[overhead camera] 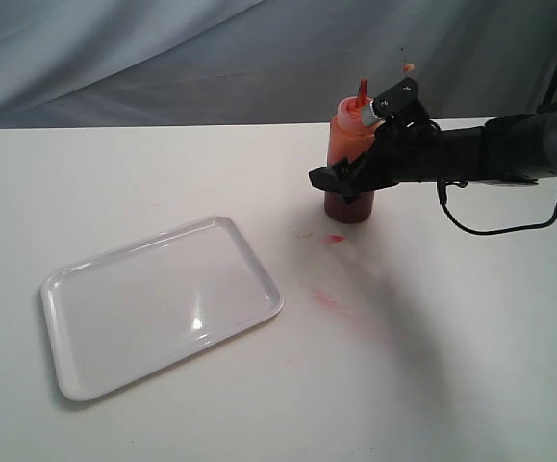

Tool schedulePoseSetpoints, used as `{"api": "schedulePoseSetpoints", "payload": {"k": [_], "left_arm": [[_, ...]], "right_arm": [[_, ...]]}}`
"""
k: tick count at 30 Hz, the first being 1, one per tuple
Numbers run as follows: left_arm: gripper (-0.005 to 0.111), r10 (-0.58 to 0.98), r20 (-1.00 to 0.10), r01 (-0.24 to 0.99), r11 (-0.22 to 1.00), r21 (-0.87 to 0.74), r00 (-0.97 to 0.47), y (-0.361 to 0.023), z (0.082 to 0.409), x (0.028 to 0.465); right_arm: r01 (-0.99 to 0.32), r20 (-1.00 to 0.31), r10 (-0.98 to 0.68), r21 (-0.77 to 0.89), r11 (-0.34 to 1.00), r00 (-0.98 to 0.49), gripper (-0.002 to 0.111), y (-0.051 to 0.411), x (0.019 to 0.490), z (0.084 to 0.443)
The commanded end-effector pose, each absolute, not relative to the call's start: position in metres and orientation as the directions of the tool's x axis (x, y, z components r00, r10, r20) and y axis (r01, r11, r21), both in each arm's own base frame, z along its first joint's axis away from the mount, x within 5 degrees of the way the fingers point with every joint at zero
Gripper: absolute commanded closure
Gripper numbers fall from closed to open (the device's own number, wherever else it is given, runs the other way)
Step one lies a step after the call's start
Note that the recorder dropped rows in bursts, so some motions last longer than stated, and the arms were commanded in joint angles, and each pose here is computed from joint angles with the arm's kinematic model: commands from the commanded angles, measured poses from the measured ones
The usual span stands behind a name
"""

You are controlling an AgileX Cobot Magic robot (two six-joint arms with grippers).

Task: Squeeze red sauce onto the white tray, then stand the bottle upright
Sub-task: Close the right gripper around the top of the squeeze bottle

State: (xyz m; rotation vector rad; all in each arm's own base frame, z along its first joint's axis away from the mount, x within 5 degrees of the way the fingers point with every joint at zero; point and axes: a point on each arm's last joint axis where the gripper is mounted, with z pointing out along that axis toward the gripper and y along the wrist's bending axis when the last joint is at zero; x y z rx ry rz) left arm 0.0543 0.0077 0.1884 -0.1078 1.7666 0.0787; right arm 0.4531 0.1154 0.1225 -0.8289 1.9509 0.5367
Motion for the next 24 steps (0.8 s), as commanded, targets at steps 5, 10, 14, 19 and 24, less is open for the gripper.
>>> {"api": "schedulePoseSetpoints", "payload": {"k": [5, 10, 14, 19, 24], "left_arm": [[0.106, -0.035, -0.982, -0.109, 0.994, -0.015, -0.187, 0.0072, 0.188, 0.0544], [0.106, -0.035, -0.982, -0.109, 0.994, -0.015, -0.187, 0.0072, 0.188, 0.0544], [0.106, -0.035, -0.982, -0.109, 0.994, -0.015, -0.187, 0.0072, 0.188, 0.0544], [0.106, -0.035, -0.982, -0.109, 0.994, -0.015, -0.187, 0.0072, 0.188, 0.0544], [0.106, -0.035, -0.982, -0.109, 0.994, -0.015, -0.187, 0.0072, 0.188, 0.0544]], "right_arm": [[-0.736, -0.893, -0.316, 0.026, 0.676, -0.321, 0.01, 0.1164, 0.4534, 0.1406], [-0.736, -0.893, -0.316, 0.026, 0.676, -0.321, 0.014, 0.1164, 0.4534, 0.1406], [-0.738, -0.893, -0.319, 0.022, 0.674, -0.318, 0.033, 0.1164, 0.4534, 0.1406], [-0.753, -0.898, -0.325, 0.012, 0.658, -0.298, 0.057, 0.1177, 0.4525, 0.1415], [-0.753, -0.898, -0.324, 0.014, 0.658, -0.299, 0.075, 0.1177, 0.4525, 0.1415]]}}
